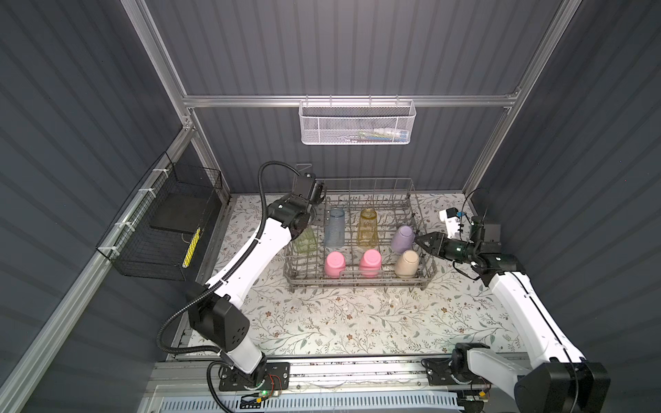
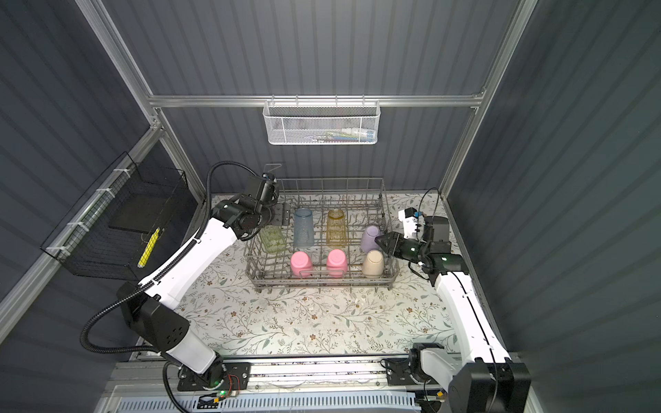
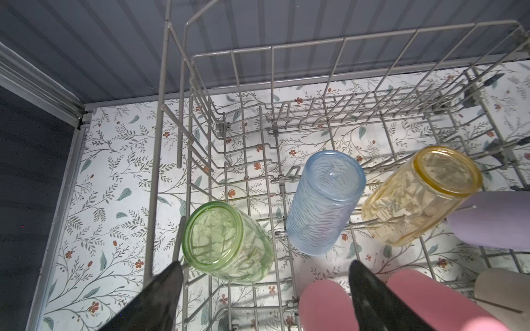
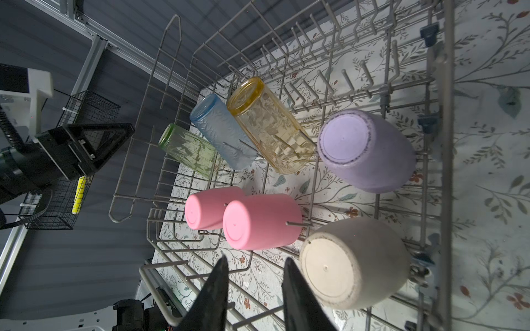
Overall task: Load cups into a dish rack
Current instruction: Move the cup to the dish rack, then reset both arms
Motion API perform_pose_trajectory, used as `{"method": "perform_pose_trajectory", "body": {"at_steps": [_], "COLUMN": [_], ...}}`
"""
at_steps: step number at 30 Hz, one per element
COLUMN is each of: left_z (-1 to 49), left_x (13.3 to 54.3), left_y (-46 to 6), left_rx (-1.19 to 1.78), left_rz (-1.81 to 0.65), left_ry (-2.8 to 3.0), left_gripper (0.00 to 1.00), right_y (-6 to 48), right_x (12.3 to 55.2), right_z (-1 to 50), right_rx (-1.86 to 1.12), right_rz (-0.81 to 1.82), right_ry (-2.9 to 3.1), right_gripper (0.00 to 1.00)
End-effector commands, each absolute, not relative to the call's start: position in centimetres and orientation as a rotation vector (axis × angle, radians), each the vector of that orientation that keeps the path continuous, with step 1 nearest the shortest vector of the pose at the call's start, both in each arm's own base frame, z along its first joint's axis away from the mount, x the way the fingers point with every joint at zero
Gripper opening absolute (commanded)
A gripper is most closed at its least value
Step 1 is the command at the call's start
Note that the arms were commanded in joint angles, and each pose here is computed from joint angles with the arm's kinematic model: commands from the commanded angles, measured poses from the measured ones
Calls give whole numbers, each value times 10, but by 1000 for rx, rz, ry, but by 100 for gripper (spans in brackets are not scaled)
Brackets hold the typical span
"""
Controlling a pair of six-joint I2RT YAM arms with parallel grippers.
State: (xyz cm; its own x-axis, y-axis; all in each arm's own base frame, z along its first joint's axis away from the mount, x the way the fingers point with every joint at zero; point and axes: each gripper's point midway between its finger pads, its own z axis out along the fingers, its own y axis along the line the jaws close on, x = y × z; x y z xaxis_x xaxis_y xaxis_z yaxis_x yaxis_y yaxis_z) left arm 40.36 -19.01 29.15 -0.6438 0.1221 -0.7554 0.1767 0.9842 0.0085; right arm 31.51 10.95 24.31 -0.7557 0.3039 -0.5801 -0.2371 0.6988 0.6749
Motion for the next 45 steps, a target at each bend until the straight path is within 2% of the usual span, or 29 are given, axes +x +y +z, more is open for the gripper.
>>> {"method": "perform_pose_trajectory", "body": {"at_steps": [1, 10, 16, 22, 29, 40, 45], "left_z": [337, 405, 395, 355, 296, 191, 168], "left_x": [390, 357, 349, 354, 356, 368, 374], "left_y": [-189, -110, -51, -2, 32, 61, 59], "left_rx": [222, 15, -144, -271, -325, -389, -368], "left_rz": [-170, 67, 291, 292, 323, 264, 231], "left_ry": [2142, 1853, 1702, 1642, 1690, 1802, 1825], "left_gripper": [91, 100, 100, 100, 100, 100, 100], "right_y": [108, 79, 31, -4, -19, -45, -51], "right_x": [316, 322, 338, 349, 349, 346, 345], "right_z": [256, 285, 315, 318, 299, 256, 241], "right_rx": [25, 53, 165, 238, 299, 384, 397], "right_rz": [986, 719, 394, 167, 124, 81, 55], "right_ry": [2162, 2088, 1936, 1860, 1852, 1844, 1842], "right_gripper": [34, 34, 37, 42, 48, 59, 63]}}
